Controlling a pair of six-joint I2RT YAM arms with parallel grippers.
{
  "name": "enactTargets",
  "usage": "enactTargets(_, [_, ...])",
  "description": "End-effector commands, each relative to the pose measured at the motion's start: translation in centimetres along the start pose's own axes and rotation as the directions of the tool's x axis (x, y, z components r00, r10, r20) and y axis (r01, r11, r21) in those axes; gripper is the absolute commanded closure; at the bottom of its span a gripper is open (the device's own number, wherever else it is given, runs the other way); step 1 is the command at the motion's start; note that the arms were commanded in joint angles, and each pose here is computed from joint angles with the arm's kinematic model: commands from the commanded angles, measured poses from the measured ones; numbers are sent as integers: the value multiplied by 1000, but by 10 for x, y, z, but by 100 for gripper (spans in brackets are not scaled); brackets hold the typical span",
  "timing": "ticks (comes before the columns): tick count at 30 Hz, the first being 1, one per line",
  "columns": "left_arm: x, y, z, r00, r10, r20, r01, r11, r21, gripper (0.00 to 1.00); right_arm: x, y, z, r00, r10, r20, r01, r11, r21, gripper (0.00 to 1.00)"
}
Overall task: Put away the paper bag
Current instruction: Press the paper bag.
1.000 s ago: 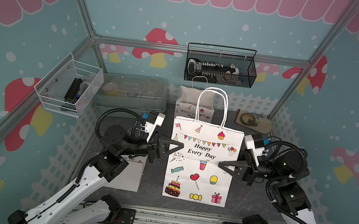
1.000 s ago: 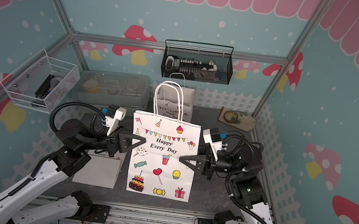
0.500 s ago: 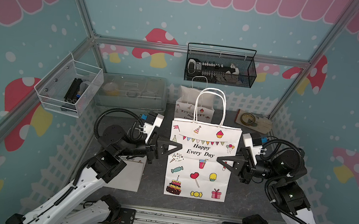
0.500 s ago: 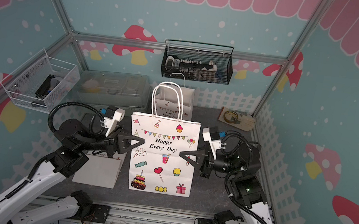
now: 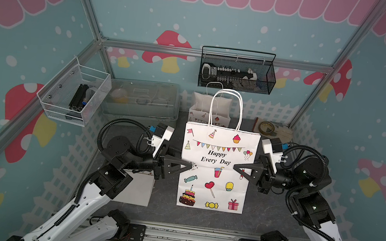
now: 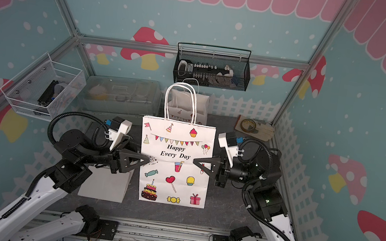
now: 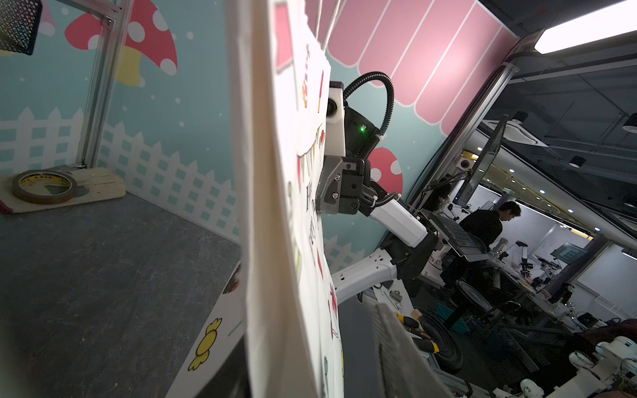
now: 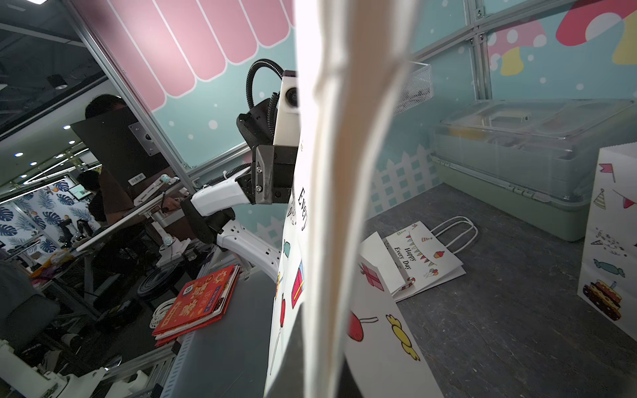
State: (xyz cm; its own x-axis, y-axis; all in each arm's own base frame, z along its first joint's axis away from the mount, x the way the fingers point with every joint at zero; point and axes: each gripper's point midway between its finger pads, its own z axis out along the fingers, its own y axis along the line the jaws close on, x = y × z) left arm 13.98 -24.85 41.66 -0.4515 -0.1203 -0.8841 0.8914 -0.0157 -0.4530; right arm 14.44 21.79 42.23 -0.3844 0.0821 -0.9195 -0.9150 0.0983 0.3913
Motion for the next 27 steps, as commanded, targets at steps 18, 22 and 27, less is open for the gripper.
enactTargets(18, [8, 4, -28, 997, 79, 1, -77, 973, -219, 36, -16, 9, -1, 999, -37, 22, 38, 999, -18, 100])
enactTargets(22, [-1, 12, -42, 991, 132, 30, -114, 936, -332, 27, -14, 20, -4, 999, -42, 10, 43, 998, -55, 100])
enactTargets(27, [-6, 7, -49, 981, 184, 59, -152, 923, -354, 24, -20, 49, -10, 996, -84, 2, 84, 987, -137, 100])
